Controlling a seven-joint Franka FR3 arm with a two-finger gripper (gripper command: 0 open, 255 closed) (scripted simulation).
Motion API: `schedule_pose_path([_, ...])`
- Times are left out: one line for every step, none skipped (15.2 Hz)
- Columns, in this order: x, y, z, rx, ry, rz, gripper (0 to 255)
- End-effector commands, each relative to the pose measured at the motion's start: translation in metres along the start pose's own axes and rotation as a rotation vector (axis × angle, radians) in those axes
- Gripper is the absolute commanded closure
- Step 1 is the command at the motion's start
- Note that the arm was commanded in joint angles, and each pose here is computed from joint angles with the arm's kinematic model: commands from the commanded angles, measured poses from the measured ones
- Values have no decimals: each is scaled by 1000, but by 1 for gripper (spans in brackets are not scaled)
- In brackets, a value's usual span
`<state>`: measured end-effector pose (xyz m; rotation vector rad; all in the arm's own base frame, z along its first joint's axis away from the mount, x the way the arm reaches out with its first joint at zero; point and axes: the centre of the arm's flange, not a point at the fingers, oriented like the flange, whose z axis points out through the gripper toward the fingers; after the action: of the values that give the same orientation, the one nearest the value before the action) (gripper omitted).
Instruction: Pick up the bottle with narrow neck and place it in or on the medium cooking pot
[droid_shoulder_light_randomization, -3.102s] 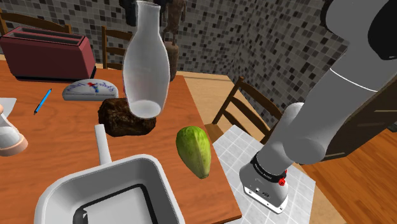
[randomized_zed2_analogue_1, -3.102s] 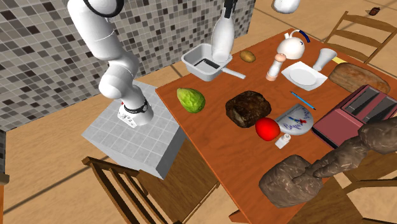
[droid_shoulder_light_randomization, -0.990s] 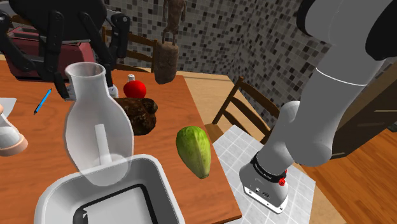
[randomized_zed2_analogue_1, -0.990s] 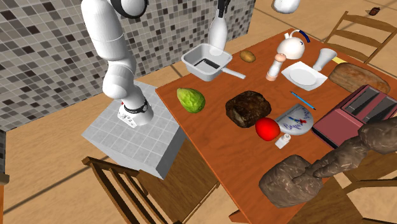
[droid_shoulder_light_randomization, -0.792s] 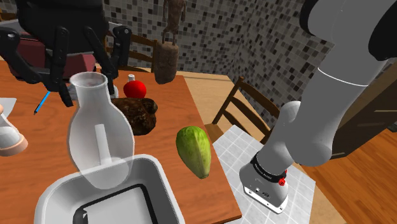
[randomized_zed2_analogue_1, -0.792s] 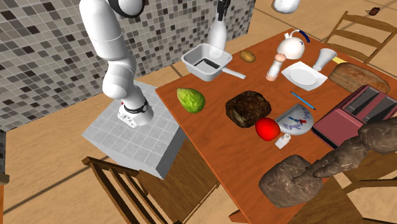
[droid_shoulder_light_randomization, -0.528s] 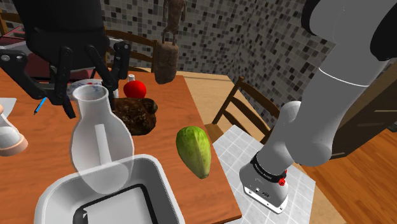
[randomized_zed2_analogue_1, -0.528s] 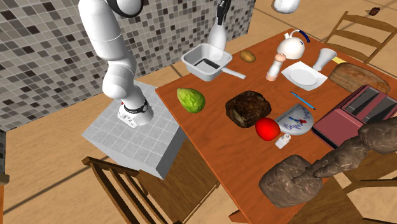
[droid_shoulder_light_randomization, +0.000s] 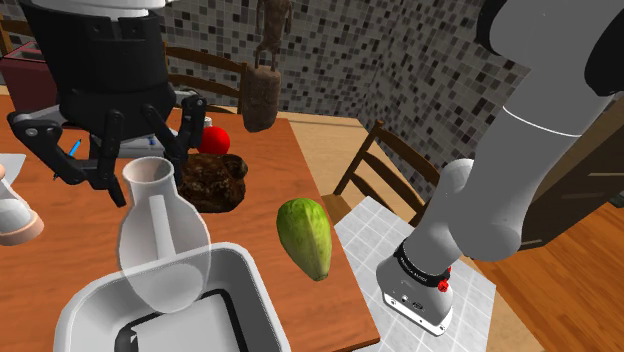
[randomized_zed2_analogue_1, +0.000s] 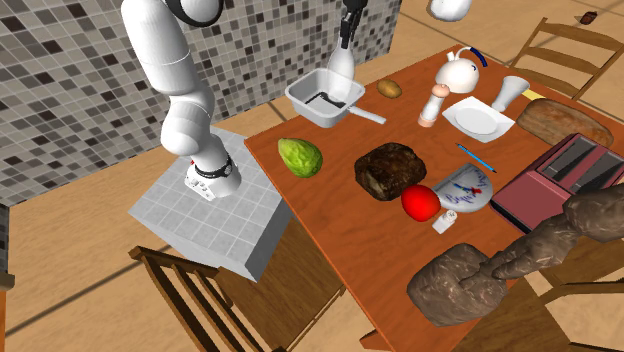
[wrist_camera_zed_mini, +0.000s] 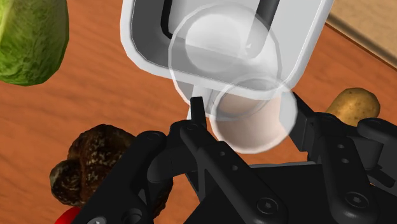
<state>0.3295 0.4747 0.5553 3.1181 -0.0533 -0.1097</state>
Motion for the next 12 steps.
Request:
schedule_pose_path([0, 0, 0, 1, 0, 0, 255])
schedule_pose_path([0, 0, 0, 1, 0, 0, 255])
schedule_pose_path([0, 0, 0, 1, 0, 0, 255])
schedule_pose_path([0, 0, 0, 1, 0, 0, 255])
schedule_pose_path([0, 0, 0, 1, 0, 0, 255])
schedule_pose_path([0, 0, 0, 1, 0, 0, 0])
schedule_pose_path([0, 0, 0, 1, 0, 0, 0])
schedule_pose_path([0, 0, 0, 1, 0, 0, 0])
schedule_pose_path([0, 0, 0, 1, 0, 0, 0])
schedule_pose_path([0, 0, 0, 1, 0, 0, 0])
schedule_pose_path([0, 0, 0, 1, 0, 0, 0])
schedule_pose_path([0, 0, -13, 1, 0, 0, 0])
